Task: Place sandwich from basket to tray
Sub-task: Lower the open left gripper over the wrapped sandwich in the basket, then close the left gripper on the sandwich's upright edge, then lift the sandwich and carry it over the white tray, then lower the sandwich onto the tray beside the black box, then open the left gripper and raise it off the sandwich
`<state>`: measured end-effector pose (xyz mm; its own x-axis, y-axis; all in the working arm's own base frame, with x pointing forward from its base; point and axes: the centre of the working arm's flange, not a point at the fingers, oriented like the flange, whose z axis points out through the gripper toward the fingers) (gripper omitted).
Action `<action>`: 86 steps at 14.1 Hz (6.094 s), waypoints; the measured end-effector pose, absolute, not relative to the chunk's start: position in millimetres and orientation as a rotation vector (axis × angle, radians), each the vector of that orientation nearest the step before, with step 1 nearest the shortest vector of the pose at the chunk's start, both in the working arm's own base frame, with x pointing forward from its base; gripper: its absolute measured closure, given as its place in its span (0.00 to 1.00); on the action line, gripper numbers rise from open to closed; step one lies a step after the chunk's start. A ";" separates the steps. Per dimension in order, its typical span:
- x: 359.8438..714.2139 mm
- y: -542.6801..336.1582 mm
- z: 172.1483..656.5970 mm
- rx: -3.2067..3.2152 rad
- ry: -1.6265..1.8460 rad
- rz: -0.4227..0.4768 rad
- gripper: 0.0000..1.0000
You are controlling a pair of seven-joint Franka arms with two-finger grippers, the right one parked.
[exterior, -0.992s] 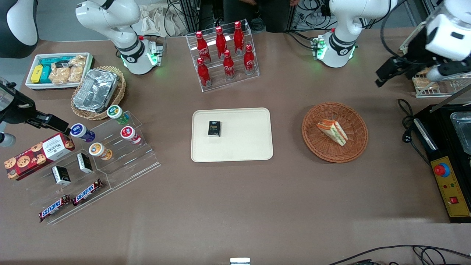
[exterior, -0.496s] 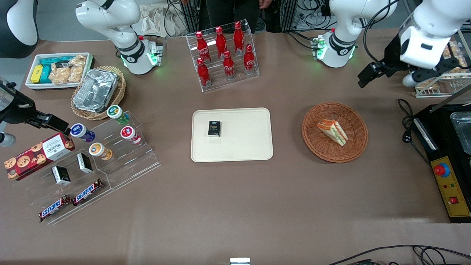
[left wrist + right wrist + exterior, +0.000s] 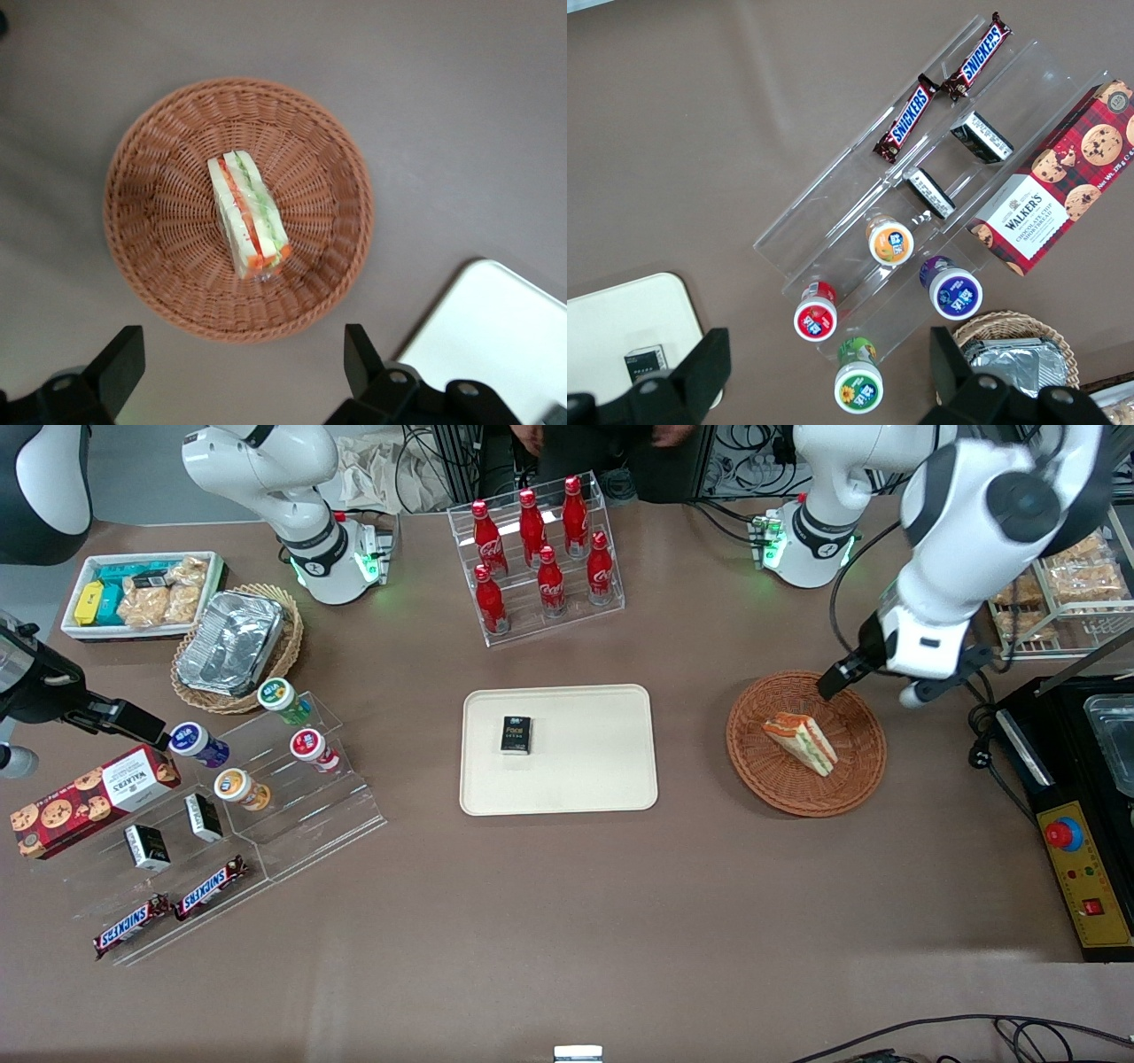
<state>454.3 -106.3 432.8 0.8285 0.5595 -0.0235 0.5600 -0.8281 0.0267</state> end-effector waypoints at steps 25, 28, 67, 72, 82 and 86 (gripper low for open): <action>465.9 -106.0 224.4 2.926 1.199 0.014 0.04; 465.4 -106.4 217.9 2.921 1.214 0.011 0.37; 432.1 -425.8 270.8 3.082 -0.115 -0.023 0.76; 427.8 -427.9 217.9 3.104 -0.187 -0.054 0.76; 449.6 -442.6 258.0 3.101 -0.173 0.172 0.04; 462.0 -409.6 387.5 3.181 -0.108 0.321 0.00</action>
